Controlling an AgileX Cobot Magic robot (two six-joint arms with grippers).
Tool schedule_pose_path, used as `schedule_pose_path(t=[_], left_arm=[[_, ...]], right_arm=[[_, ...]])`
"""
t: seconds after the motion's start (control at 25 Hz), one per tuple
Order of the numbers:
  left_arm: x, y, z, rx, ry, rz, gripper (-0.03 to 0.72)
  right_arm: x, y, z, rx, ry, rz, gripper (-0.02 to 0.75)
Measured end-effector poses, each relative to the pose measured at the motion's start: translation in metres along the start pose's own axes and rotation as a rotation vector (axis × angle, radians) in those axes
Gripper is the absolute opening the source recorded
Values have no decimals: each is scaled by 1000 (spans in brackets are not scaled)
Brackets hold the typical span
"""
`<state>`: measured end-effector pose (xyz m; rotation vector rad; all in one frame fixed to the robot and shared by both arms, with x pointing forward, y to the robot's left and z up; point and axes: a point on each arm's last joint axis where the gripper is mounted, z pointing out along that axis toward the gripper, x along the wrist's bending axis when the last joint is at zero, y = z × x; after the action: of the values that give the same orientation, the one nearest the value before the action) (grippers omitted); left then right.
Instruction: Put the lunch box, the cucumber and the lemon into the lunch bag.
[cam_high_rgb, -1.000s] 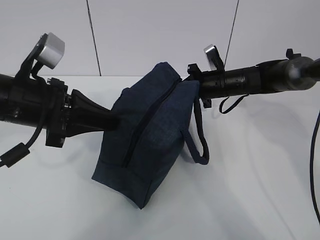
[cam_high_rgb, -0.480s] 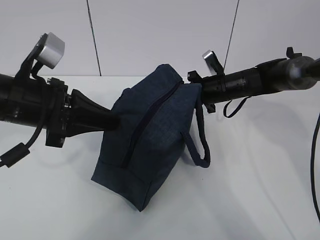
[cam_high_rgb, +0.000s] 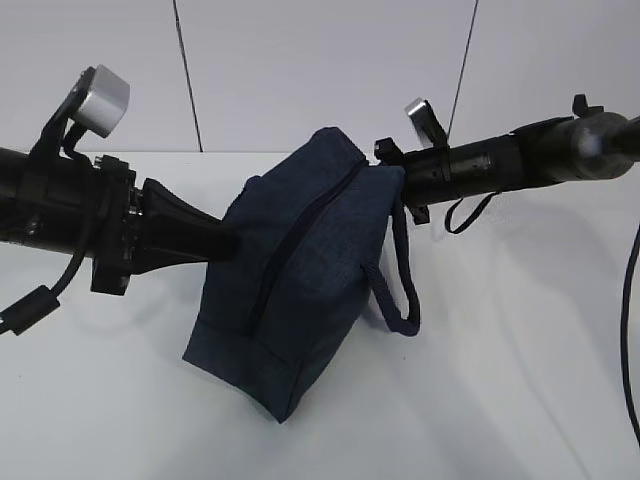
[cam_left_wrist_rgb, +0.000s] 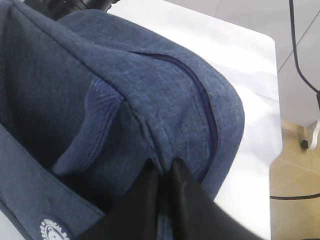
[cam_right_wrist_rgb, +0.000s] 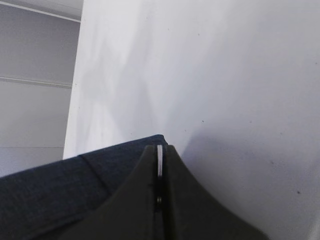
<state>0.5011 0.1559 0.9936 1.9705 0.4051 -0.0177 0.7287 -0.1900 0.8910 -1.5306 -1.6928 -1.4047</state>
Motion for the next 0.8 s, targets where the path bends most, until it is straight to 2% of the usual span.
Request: schedule_pose_path(t=[0.08,0.16,0.24,0.32,0.4,0.48,0.56,0.68,0.8], left_arm=[[0,0,0,0,0,0,12],[0,0,0,0,0,0,12],[0,0,0,0,0,0,12],[0,0,0,0,0,0,12],[0,1,0,-7,3,-5,18],[1,2,0,-21,12,-24,52],[2,3,0,-36,17,-41,125],[2,5,0,-49,20,-68,348],[3,4,0,-46,29,-115,524]], right_arm=[[0,1,0,-7,5,3,85],[0,1,-1,-13,8,7,200],[1,2,-1,-19,13,11,351],[0,4,-3,-33,18,20,456],[-2,6,-8,-53,23,31,511],[-5,9,-16,-67,35,43,530],[-8,12,-25,-76,45,49,537],[-7,17,-40,-88,38,34,540],[1,23,-52,-101,38,10,540]])
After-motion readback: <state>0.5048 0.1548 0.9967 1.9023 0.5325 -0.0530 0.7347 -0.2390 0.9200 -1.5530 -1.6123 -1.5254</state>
